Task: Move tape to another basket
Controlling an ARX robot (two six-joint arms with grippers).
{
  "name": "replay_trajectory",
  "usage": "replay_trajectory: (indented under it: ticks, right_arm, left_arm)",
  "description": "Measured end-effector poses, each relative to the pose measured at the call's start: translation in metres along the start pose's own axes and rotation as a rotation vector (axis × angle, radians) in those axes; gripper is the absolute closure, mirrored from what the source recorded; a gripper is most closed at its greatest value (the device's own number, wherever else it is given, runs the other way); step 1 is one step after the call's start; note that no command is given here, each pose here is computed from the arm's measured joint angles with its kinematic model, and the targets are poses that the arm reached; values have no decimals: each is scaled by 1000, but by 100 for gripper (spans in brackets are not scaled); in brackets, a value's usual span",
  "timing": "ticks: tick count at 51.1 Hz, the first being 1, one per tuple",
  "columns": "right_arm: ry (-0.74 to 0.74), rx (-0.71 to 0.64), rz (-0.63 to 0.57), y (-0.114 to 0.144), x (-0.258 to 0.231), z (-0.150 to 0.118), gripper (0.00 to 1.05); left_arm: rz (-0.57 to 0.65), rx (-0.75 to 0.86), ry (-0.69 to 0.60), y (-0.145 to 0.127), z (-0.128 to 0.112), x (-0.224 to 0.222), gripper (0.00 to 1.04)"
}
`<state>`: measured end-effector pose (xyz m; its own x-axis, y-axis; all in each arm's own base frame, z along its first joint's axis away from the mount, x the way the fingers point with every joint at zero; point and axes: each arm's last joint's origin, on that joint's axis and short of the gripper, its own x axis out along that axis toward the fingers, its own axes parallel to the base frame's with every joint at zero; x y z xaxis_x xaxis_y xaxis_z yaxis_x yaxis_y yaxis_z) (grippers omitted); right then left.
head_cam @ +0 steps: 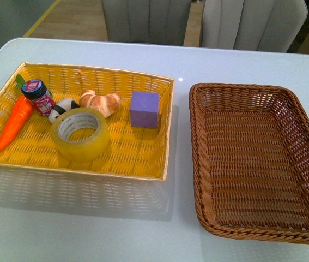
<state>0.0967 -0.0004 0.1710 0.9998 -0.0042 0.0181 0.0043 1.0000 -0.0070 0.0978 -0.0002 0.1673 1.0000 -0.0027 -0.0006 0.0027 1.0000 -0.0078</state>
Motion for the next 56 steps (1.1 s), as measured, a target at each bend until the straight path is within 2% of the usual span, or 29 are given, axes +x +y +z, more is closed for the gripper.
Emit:
replay_trajectory:
  ticks: [7,12,13,15,17,19,20,22,29,37,44,56]
  right_arm:
    - [0,0,0,0,0,0,33]
    - [0,0,0,0,0,0,9]
    - [0,1,0,0,0,0,7]
    - [0,1,0,0,0,0,9]
    - [0,0,0,0,0,0,9]
    - [-1,0,1,0,0,0,9]
    - [-1,0,1,0,0,0,9]
    - [-1,0,1,0,0,0,9]
    - [-1,0,1,0,0,0,9]
    - [-1,0,0,0,0,0,9]
    - [-1,0,0,0,0,0,9]
    - [-1,0,0,0,0,0,9]
  left_arm:
    - [0,0,0,0,0,0,9]
    - [0,0,0,0,0,0,9]
    - [0,0,0,0,0,0,9]
    - [-14,-13,37,0,-1,1,9]
    - [-81,-97,249,-1,1,0,9]
    - [-96,-197,520,-3,4,3,9]
    - [-87,-235,606,-3,5,6,9]
    - [-82,-266,663,-4,8,13,9]
    - [-95,-295,606,-5,31,58,9]
    - [-92,-292,604,-8,27,105,9]
    - [-109,-262,645,-21,6,144,9]
    - [-92,-214,779,-37,-48,202,9]
